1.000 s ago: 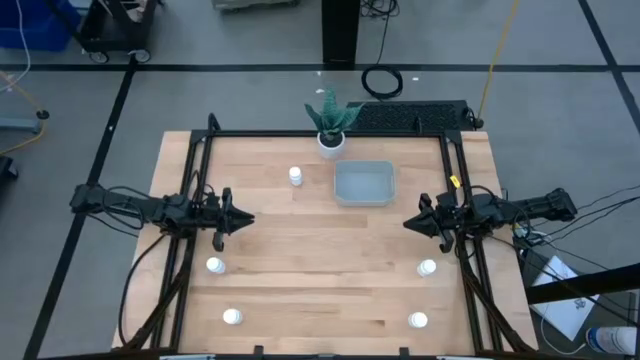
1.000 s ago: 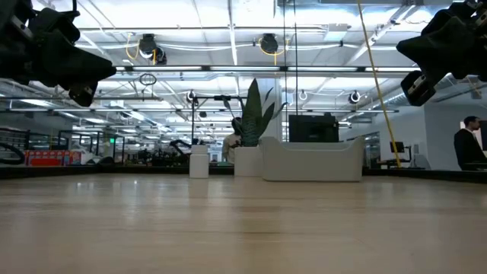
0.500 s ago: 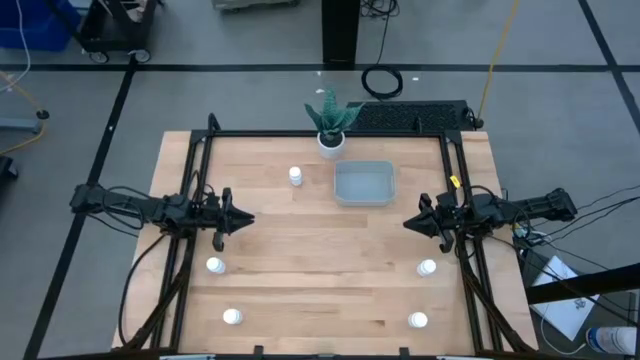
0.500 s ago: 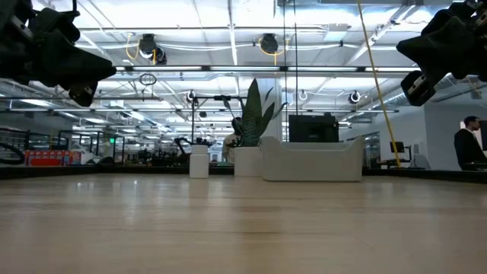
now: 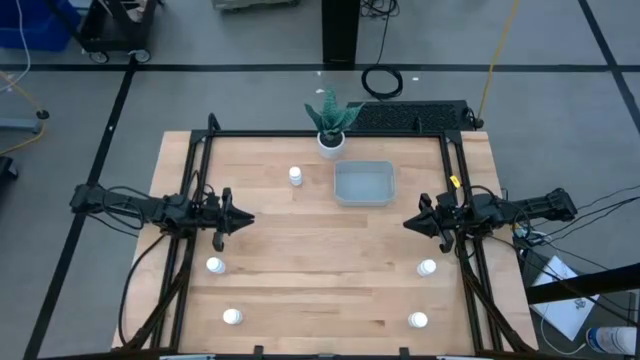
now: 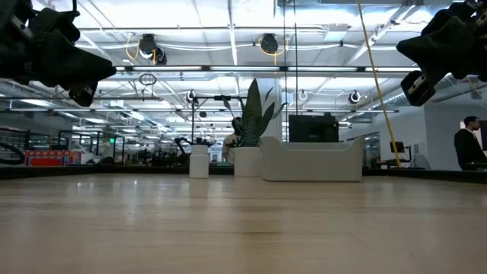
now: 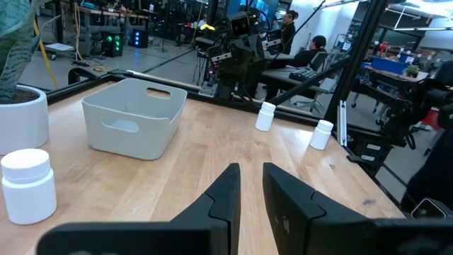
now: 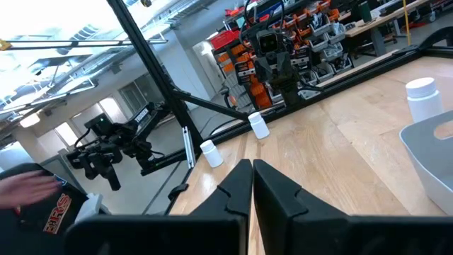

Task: Pick and place pill bottles into a basket

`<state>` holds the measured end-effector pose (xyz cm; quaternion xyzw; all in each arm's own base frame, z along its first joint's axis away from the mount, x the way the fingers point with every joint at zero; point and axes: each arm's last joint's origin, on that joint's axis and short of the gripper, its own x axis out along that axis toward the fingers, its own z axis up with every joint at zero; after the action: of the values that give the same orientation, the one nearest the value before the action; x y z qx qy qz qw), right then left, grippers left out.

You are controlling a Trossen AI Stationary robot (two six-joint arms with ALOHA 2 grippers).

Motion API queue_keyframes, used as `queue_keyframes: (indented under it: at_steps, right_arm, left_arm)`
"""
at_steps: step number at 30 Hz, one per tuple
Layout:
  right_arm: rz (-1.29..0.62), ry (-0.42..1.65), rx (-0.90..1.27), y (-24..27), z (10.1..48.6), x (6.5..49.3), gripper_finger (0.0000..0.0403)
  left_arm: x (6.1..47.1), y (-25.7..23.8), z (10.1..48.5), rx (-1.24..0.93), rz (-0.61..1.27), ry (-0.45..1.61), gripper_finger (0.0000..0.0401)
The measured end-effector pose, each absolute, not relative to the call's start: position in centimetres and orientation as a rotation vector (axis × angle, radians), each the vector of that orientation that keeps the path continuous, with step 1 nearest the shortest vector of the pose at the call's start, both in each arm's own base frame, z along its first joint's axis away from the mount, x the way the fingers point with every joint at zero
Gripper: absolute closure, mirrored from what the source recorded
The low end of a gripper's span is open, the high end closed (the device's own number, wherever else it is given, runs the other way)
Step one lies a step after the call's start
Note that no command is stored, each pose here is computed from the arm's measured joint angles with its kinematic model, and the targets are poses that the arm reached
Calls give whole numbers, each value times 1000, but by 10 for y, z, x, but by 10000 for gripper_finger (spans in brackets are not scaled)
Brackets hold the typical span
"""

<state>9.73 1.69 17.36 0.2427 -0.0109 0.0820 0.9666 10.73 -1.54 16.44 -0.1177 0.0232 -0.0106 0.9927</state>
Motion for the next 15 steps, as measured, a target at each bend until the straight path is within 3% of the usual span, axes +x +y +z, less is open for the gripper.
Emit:
queue_keyframes:
  at_steps: [4, 6, 11, 15]
  right_arm:
    - [138, -29, 515, 16, 174, 97, 394]
    - [5, -66, 584, 12, 174, 98, 394]
    - [-104, -322, 1117, 5, 189, 95, 394]
    - [-232, -465, 1275, 0, 191, 92, 394]
  left_arm:
    - [107, -15, 164, -236, -21, 46, 336]
    - [107, -15, 164, -236, -21, 46, 336]
    - [107, -15, 165, -250, 7, 38, 336]
    - [107, -10, 170, -307, 165, -39, 336]
